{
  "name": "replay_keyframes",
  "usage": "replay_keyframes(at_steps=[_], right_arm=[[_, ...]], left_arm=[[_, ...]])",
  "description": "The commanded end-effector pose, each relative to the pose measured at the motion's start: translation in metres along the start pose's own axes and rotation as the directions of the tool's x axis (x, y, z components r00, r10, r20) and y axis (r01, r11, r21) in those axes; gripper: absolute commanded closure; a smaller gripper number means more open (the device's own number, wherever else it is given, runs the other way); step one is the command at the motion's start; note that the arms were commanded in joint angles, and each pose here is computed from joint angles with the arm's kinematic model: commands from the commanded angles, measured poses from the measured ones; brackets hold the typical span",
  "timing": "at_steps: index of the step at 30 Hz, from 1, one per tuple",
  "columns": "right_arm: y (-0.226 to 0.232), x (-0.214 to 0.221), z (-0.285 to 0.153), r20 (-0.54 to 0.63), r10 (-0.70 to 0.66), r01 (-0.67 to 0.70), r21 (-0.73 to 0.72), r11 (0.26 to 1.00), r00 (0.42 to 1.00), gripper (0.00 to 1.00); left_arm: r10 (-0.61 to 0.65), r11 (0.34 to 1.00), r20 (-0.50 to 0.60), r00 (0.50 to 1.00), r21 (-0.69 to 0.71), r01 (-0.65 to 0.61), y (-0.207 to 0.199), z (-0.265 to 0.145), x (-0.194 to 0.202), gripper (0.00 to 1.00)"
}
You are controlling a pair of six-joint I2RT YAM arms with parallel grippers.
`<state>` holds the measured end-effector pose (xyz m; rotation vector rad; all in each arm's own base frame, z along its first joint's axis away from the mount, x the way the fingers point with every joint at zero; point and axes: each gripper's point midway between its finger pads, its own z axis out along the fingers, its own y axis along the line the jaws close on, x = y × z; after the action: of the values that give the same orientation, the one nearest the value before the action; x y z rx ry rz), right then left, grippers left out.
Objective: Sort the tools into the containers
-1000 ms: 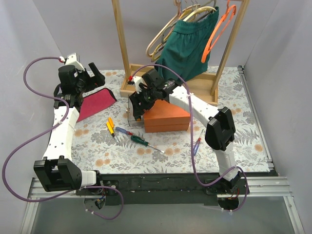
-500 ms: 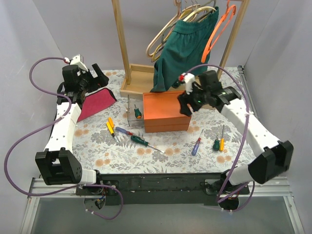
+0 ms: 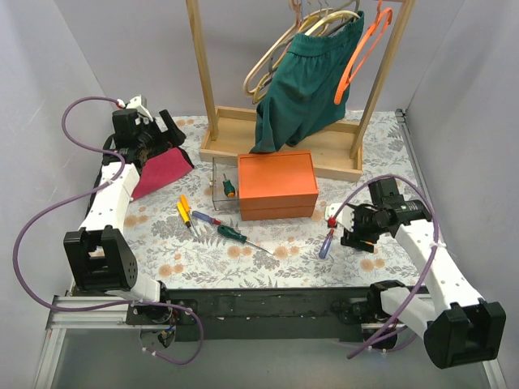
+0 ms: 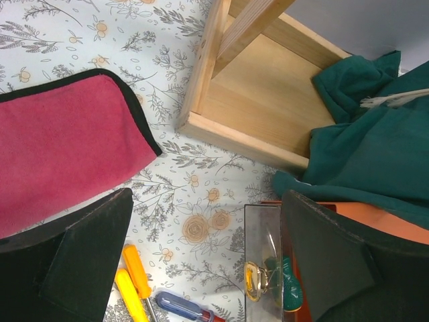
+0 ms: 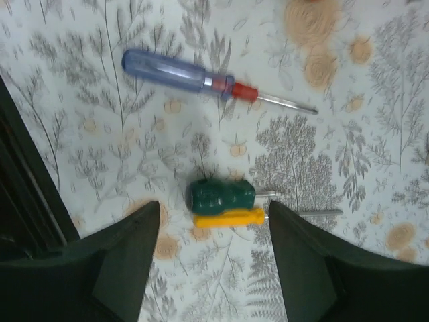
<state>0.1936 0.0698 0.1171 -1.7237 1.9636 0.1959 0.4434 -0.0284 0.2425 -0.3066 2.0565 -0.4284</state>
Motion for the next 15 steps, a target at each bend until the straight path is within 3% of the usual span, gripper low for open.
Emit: replay_keyframes(at_steps=[1,5,15], right_arm=[[0.003,0.020,0.009,-0.034,-0.355,0.347,-0.141,0.927,0.934,0.27],[0.001,0.034,0.016,-0.047,-0.399,0.371,-0.278,0.886,0.916,0.29],[-0.018,0.056,0.031,-0.049,-0.572,0.523,-0.347,0.779,0.819,0.30]], left_arm=[[0.023,0.999,0.013,1.000,0.029,-0.024,-0.005,-0.002,-0.004,0.07],[0.034,0.999,0.000,0.999,0.028,-0.034,-0.003,-0.002,0.001,0.06],[0.051,0.999,-0.008,0.999,0.009,-0.051,0.004,-0.006,0.012,0.06]])
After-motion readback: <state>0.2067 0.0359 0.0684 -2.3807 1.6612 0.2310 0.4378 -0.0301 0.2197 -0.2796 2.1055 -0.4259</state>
